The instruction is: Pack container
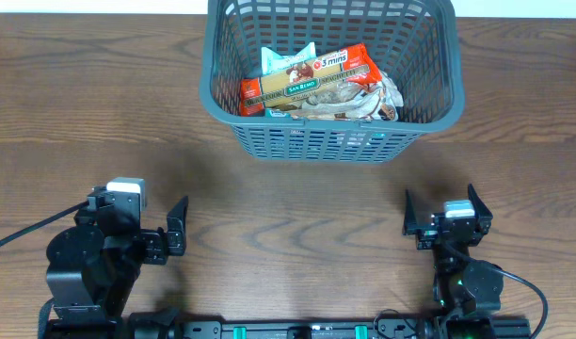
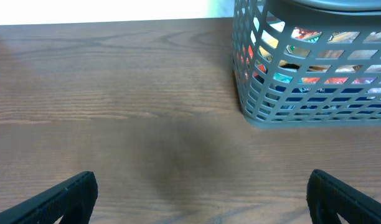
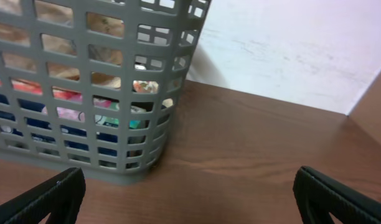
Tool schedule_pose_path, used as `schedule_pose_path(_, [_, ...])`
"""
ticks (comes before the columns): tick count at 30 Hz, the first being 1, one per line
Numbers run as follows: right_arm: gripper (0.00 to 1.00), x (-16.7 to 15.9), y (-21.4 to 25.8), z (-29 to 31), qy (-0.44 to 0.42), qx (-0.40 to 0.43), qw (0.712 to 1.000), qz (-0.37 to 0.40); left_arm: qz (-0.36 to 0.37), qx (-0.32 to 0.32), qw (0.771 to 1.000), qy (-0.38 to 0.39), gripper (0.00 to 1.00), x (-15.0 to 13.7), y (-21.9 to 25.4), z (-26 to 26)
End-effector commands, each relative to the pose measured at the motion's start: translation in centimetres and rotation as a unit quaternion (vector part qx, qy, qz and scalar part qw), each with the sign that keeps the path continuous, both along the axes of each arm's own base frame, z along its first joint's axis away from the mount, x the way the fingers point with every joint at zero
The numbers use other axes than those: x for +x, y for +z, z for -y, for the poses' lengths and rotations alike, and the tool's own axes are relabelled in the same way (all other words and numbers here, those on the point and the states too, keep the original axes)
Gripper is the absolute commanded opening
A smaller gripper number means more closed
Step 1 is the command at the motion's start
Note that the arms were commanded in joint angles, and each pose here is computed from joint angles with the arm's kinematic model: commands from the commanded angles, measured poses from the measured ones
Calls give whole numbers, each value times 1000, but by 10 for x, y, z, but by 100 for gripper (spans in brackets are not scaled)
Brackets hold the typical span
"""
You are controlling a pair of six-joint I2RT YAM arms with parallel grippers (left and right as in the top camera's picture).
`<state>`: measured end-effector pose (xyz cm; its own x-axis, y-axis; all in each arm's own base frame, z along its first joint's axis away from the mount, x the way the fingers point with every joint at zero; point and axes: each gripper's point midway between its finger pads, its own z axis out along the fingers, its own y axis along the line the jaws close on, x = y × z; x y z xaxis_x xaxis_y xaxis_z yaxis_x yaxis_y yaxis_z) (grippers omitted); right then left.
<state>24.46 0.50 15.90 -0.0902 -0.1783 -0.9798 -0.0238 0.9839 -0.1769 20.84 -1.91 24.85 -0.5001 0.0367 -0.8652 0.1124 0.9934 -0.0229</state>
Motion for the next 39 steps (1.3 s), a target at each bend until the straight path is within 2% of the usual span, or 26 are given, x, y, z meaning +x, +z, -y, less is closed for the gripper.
schedule_pose_path(1, [99,0,-1,11,-37,37,999,4,-3,-10,1000,1,99,0,-1,1])
schedule_pose_path(12, [99,-3,2,34,-110,102,988,20,-3,-10,1000,2,99,0,-1,1])
schedule_pose_path(39, [99,-2,2,30,-98,103,990,19,-3,-10,1000,2,99,0,-1,1])
